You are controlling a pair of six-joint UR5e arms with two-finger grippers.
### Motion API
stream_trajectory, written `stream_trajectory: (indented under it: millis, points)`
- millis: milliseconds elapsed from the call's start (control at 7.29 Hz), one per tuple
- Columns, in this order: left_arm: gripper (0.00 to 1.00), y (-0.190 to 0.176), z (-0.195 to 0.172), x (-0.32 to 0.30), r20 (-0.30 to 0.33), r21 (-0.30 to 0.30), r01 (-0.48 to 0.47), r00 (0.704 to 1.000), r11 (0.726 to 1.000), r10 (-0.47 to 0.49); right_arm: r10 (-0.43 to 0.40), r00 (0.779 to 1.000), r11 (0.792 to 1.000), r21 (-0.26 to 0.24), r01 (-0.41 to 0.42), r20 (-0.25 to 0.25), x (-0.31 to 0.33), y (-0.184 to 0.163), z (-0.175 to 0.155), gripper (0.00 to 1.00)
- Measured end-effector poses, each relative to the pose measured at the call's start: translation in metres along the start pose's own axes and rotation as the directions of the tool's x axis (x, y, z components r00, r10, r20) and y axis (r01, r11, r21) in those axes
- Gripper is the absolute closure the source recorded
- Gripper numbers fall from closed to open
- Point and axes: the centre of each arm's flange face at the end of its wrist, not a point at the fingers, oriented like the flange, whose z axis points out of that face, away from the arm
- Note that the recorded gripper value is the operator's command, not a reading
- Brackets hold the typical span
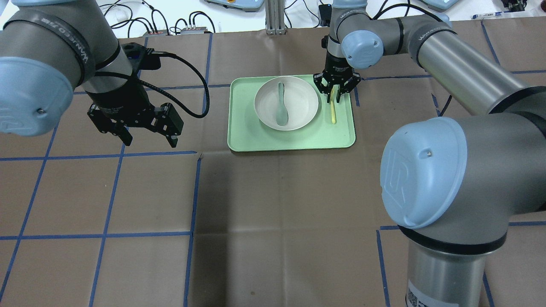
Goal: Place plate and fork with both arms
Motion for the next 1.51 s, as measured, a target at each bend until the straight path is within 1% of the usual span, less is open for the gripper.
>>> stream_trajectory:
  millis: [275,412,686,824,1098,1235,1510]
  points:
    - [0.01,0.000,0.000,0.000,0.000,0.001,0.000,1.000,1.000,0.000,-0.004,1.000,1.000,0.030,0.004,0.008,0.000,0.004,-0.022,0.00]
    - [0.01,0.000,0.000,0.000,0.000,0.002,0.001,1.000,1.000,-0.001,-0.014,1.000,0.999,0.051,0.014,0.010,0.002,0.010,-0.041,0.00]
    - [0.01,0.000,0.000,0.000,0.000,0.003,0.001,1.000,1.000,-0.001,-0.080,0.997,0.991,0.103,0.079,0.003,0.020,0.030,-0.096,0.00]
    - [0.01,0.000,-0.001,0.000,-0.001,0.004,0.001,1.000,1.000,-0.001,-0.101,0.995,0.988,0.121,0.100,0.000,0.037,0.046,-0.123,0.00]
    - [0.01,-0.001,-0.001,0.000,-0.001,0.006,0.002,1.000,1.000,-0.002,-0.126,0.992,0.981,0.147,0.125,-0.008,0.076,0.095,-0.165,0.00]
    - [0.01,-0.001,-0.001,0.000,-0.001,0.007,0.001,1.000,1.000,-0.001,-0.124,0.992,0.981,0.148,0.124,-0.011,0.083,0.130,-0.184,0.01]
    - [0.01,-0.001,0.000,0.000,-0.002,0.007,-0.003,1.000,1.000,0.003,-0.082,0.997,0.991,0.104,0.082,-0.005,0.084,0.191,-0.213,0.01]
